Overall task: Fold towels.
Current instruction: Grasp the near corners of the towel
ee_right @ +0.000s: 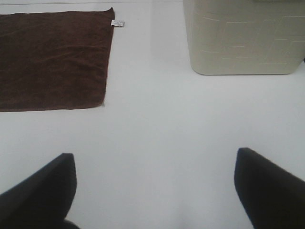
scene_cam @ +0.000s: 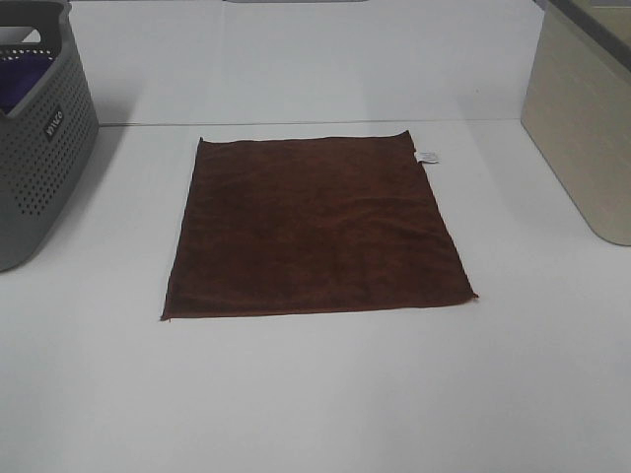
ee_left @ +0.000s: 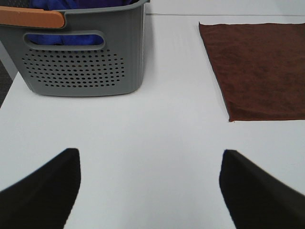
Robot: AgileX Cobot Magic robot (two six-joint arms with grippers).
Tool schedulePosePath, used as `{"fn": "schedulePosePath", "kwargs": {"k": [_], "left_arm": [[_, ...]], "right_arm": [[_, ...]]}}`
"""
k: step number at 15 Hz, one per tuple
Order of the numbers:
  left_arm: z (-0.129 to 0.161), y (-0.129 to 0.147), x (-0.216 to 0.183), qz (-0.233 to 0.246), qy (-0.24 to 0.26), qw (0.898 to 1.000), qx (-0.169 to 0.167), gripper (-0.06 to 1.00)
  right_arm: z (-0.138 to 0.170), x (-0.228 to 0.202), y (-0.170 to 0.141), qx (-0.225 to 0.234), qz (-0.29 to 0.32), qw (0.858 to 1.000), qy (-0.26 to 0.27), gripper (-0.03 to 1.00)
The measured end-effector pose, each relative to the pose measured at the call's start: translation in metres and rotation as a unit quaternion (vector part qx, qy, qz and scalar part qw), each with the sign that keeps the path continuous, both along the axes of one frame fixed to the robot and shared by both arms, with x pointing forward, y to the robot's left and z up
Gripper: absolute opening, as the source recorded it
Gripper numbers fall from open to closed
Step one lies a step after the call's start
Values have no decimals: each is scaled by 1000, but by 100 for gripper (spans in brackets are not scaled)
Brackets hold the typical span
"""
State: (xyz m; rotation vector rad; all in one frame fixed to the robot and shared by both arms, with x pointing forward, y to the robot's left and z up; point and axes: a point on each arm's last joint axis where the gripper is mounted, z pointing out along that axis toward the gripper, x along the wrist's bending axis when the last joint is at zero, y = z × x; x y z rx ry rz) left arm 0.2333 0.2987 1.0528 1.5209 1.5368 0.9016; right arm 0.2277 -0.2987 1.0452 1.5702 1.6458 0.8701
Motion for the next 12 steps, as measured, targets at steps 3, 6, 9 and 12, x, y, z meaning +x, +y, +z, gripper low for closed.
{"fn": "schedulePosePath", "kwargs": {"k": [3, 6, 9, 12], "left_arm": [[0, 0, 0, 0, 0, 1000, 0, 76], [0, 0, 0, 0, 0, 1000, 0, 76], [0, 0, 0, 0, 0, 1000, 0, 76], [0, 0, 0, 0, 0, 1000, 0, 76]], "right_arm": [[0, 0, 0, 0, 0, 1000, 0, 85], [0, 0, 0, 0, 0, 1000, 0, 85], [0, 0, 0, 0, 0, 1000, 0, 85], [0, 0, 0, 0, 0, 1000, 0, 85]]}}
